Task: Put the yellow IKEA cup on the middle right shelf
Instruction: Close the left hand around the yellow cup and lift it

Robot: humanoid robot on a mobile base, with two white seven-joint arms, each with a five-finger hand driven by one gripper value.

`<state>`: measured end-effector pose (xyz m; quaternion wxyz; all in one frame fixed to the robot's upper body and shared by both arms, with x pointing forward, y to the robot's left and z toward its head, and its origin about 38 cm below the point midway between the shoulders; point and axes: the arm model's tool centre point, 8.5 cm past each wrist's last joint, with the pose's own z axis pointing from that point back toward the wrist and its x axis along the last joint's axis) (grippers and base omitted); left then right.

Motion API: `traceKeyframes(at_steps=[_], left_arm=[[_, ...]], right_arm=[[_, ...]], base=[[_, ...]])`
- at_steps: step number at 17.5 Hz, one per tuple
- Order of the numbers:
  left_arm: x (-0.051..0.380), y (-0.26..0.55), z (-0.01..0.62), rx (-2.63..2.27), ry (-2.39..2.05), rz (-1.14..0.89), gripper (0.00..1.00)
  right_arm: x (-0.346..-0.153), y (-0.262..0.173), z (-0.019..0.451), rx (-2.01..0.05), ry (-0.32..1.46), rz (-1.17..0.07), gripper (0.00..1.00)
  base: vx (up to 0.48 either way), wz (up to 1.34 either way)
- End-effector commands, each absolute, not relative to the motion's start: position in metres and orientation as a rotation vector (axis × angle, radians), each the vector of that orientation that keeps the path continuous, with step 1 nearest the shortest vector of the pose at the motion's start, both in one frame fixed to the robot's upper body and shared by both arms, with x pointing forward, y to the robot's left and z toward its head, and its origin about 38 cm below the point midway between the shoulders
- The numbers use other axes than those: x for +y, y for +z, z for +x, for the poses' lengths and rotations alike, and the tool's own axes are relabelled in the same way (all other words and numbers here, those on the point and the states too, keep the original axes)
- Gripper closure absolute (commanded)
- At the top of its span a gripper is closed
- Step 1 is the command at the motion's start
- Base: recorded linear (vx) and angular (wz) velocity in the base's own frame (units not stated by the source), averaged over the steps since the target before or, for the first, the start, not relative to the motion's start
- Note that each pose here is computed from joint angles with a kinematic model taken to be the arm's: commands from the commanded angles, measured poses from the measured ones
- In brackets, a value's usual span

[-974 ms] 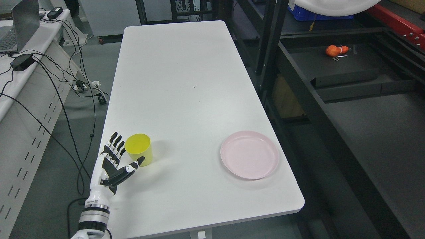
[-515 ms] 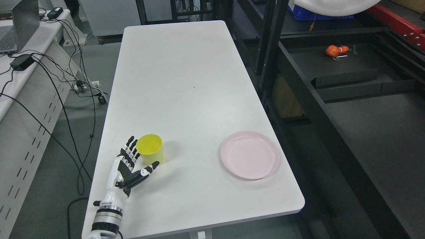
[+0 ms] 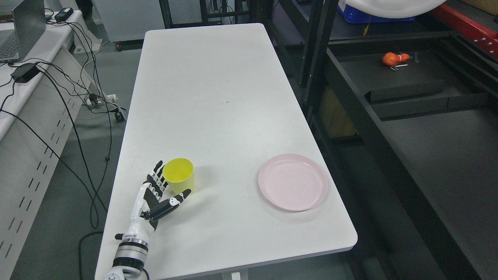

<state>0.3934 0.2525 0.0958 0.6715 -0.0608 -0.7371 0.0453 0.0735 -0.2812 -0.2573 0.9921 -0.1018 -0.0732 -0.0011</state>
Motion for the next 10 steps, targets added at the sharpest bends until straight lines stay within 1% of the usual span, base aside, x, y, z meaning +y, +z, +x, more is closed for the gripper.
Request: traceKeyframes(at_steps=[1, 8, 10], left_arm=[[0.263, 0.089, 0.416, -1.624, 0.107, -0.113, 0.01], [0.251, 0.079, 0.426, -1.586, 0.076, -0.130, 0.01], [0.247, 0.075, 0.425, -1.574, 0.063, -0.140, 0.04]], right_arm=[[-0.291, -0.257, 0.064, -0.132, -0.008, -0.216, 0.01], [-0.291, -0.257, 0.064, -0.132, -0.008, -0.216, 0.01], [-0.291, -0.257, 0.064, -0.132, -0.008, -0.216, 0.01]], base=[[0.027, 0.00], [0.021, 0.00], [0.000, 0.00]])
